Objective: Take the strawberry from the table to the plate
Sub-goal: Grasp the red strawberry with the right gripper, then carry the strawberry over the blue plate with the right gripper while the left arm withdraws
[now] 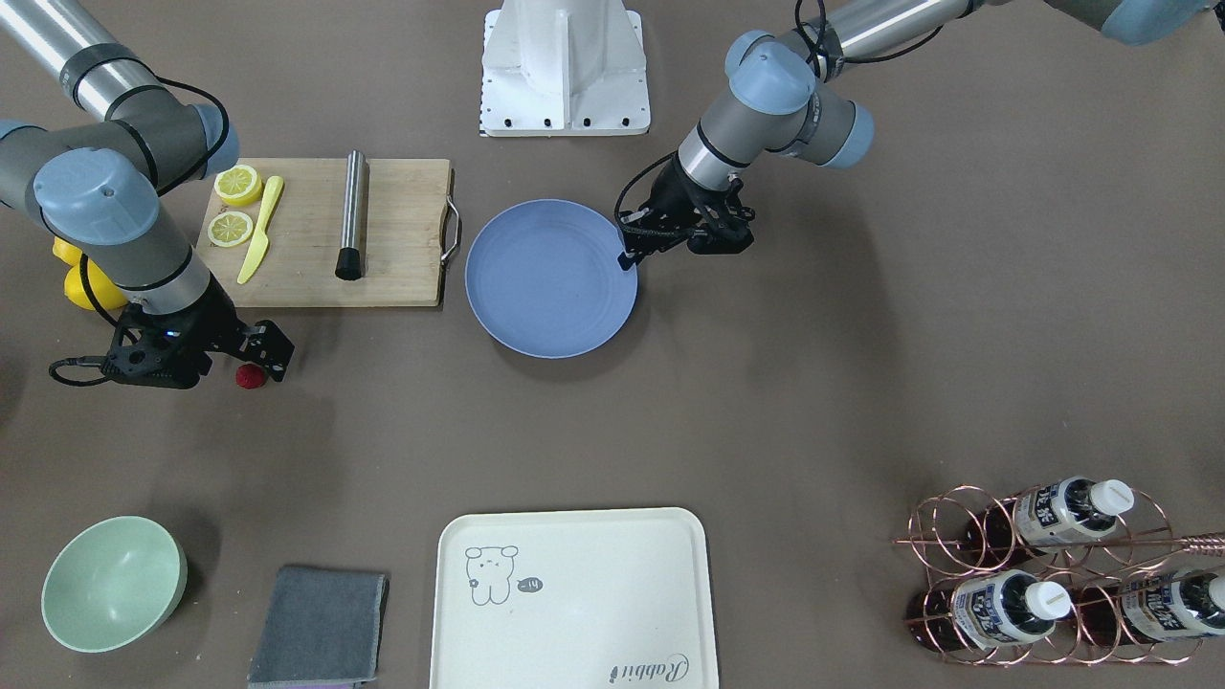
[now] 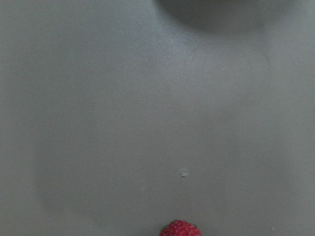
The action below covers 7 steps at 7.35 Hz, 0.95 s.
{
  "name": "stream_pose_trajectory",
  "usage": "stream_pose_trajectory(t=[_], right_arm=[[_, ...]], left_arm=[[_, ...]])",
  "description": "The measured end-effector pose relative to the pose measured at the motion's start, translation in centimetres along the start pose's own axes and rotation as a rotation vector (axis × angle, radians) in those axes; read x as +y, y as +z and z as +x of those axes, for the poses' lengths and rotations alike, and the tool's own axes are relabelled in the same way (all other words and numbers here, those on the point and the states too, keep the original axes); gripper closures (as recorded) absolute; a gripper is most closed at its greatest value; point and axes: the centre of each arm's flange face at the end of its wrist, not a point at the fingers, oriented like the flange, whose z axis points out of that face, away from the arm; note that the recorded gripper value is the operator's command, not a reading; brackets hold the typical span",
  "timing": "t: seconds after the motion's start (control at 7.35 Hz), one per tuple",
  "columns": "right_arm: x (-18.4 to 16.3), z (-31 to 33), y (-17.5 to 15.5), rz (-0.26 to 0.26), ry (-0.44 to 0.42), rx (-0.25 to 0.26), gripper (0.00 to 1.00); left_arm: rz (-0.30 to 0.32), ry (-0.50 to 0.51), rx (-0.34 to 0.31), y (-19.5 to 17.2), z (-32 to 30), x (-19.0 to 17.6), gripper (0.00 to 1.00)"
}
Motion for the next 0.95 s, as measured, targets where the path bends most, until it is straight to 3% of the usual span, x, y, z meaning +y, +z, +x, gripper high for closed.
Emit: stream_pose_trajectory(t=[0.68, 0.95], right_arm=[[0.0, -1.6, -0.7, -0.001, -0.014, -0.020, 1.00], [-1.9, -4.3, -3.9, -0.017, 0.006, -0.063, 1.00]], left_arm=[[0.051, 0.012, 0.023, -0.8, 0.4, -0.5, 0.02], [0.078, 0.023, 0.025, -1.7, 0.3, -2.1, 0.02]])
